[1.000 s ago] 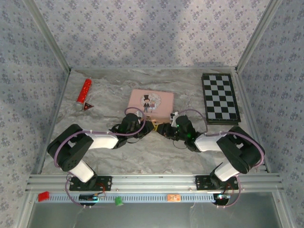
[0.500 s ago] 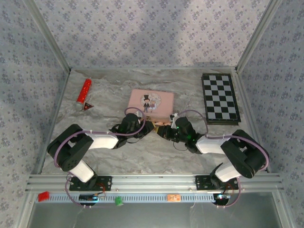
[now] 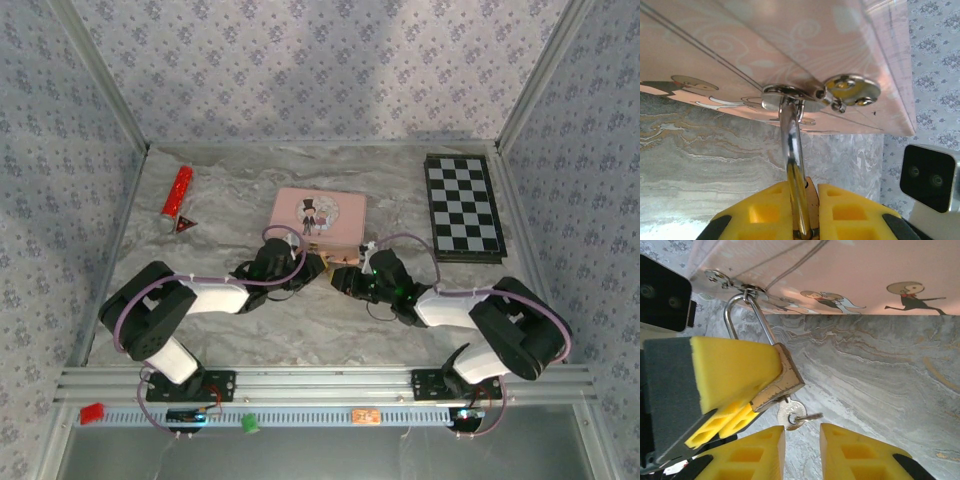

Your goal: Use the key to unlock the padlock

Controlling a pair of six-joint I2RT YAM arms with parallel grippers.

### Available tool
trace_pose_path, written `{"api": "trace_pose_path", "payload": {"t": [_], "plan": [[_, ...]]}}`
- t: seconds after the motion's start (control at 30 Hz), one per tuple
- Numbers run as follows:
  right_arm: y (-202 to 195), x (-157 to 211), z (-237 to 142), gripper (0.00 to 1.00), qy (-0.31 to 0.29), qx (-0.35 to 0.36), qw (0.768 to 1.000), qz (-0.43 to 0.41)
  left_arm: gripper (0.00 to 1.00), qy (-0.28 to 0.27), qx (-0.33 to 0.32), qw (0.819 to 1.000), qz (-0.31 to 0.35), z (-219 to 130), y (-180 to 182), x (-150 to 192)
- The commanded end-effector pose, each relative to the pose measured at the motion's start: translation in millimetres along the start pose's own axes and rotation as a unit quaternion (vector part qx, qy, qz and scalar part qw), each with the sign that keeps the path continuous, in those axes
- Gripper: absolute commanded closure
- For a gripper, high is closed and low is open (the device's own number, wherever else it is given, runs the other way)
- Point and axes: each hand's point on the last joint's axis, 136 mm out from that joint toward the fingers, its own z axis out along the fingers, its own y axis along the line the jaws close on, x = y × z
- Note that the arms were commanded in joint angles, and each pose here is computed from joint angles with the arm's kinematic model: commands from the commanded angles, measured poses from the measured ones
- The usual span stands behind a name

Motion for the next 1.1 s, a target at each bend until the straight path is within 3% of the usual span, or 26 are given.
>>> {"api": "trace_pose_path", "payload": {"t": [0.0, 0.7, 0.93, 1.07], "plan": [[13, -5, 5, 0.74, -0.006, -0.019, 1.000, -0.015, 0.97, -0.014, 0.095, 0.995, 0.029, -6, -56, -8], [34, -32, 7, 0.86, -0.030, -0.052, 0.998, -0.035, 0.97, 0.018, 0.096, 0.995, 0.026, -1, -58, 17], [19, -29, 3, 0.80, -0.027, -0.022, 0.998, -0.050, 0.97, 0.006, 0.077, 0.997, 0.020, -1, -49, 8], [1, -31, -15, 0.72, -0.031, 0.037, 0.991, -0.123, 0.97, -0.010, 0.047, 0.999, 0.015, -6, -37, -7]]}}
